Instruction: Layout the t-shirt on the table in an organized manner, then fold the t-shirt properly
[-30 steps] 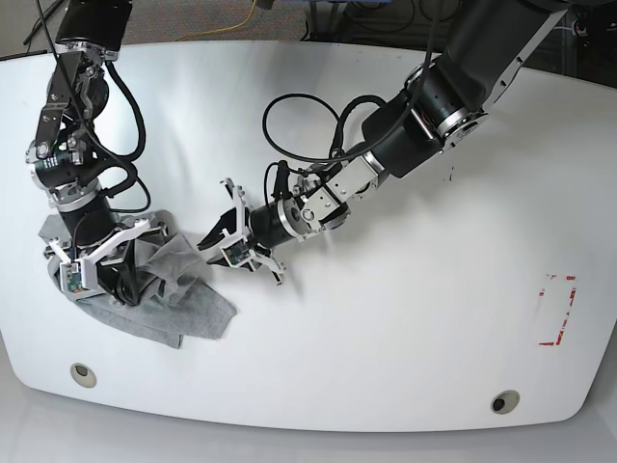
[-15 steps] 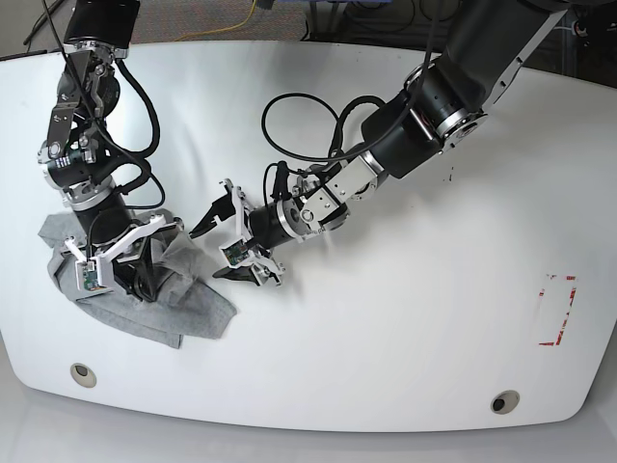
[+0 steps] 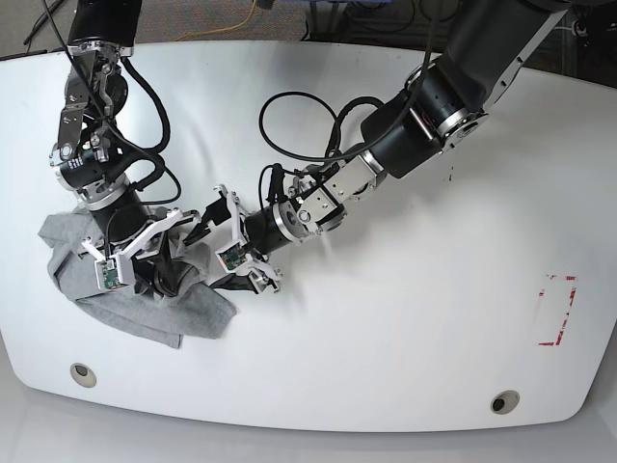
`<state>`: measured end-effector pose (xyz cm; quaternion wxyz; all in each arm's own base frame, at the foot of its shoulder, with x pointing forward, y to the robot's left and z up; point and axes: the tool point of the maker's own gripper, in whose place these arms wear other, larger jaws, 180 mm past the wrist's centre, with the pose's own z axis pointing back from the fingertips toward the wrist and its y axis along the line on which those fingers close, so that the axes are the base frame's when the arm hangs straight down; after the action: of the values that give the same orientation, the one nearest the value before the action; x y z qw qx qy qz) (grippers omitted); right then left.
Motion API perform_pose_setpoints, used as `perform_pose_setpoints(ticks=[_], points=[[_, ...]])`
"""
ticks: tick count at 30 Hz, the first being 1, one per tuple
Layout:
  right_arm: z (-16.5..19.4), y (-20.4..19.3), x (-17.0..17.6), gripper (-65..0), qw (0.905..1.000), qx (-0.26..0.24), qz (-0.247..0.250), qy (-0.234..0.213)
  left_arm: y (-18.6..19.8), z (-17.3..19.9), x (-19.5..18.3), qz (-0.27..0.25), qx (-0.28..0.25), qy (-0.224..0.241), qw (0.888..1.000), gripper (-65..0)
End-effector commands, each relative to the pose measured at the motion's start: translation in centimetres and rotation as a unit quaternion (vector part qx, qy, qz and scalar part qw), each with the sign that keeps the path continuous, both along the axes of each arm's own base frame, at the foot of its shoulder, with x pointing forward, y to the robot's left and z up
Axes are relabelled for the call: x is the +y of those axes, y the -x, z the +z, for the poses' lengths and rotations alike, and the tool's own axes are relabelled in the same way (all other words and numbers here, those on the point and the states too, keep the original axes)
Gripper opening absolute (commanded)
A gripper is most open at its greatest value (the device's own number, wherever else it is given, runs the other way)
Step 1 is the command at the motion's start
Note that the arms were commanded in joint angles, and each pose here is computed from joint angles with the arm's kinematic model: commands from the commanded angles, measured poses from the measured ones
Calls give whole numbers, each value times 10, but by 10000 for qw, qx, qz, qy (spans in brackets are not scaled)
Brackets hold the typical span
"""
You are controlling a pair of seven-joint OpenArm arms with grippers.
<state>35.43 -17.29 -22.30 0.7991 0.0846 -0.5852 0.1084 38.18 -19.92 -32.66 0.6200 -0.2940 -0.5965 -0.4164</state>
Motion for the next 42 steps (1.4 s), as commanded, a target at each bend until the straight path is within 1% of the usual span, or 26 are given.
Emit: perform_pose_setpoints(ticks=[1, 3, 8, 12, 18, 24, 28, 30, 35, 40, 42], points=[[19, -5, -5, -650, 9994, -331, -69, -29, -7, 33, -11, -55, -278, 345, 9990, -188], [22, -6, -10, -650, 9992, -370, -134, -26, -8, 30, -10, -41, -263, 311, 9992, -188], [32, -7, -31, -650, 9982, -473, -315, 182, -8, 26, -9, -18, -224, 278, 9994, -188], [51, -9, -58, -650, 9952, -690, -605, 332, -5, 24, -9, -39, -215, 271, 9994, -188], [70, -3, -101, -650, 9887, -855, -1083, 586, -4, 5, 9, 73, -94, 143, 9998, -189], [66, 17, -137, -650, 9825, -745, -1558, 699, -7, -2, 21, 139, -68, 51, 9999, -189], [58, 37, -162, -650, 9771, -588, -1889, 782, -7, -7, 25, 164, -45, 12, 9999, -189], [54, 43, -167, -650, 9761, -514, -1951, 809, -7, -6, 25, 170, -45, 16, 9998, -189], [47, 45, -164, -650, 9774, -432, -1911, 792, -7, -7, 26, 181, -45, 14, 9998, -189], [44, 28, -136, -650, 9849, -446, -1523, 698, -15, -9, 39, 283, -102, -77, 9995, -189], [42, 22, -123, -650, 9877, -440, -1354, 653, -26, -3, 46, 542, -188, -27, 9984, -189]])
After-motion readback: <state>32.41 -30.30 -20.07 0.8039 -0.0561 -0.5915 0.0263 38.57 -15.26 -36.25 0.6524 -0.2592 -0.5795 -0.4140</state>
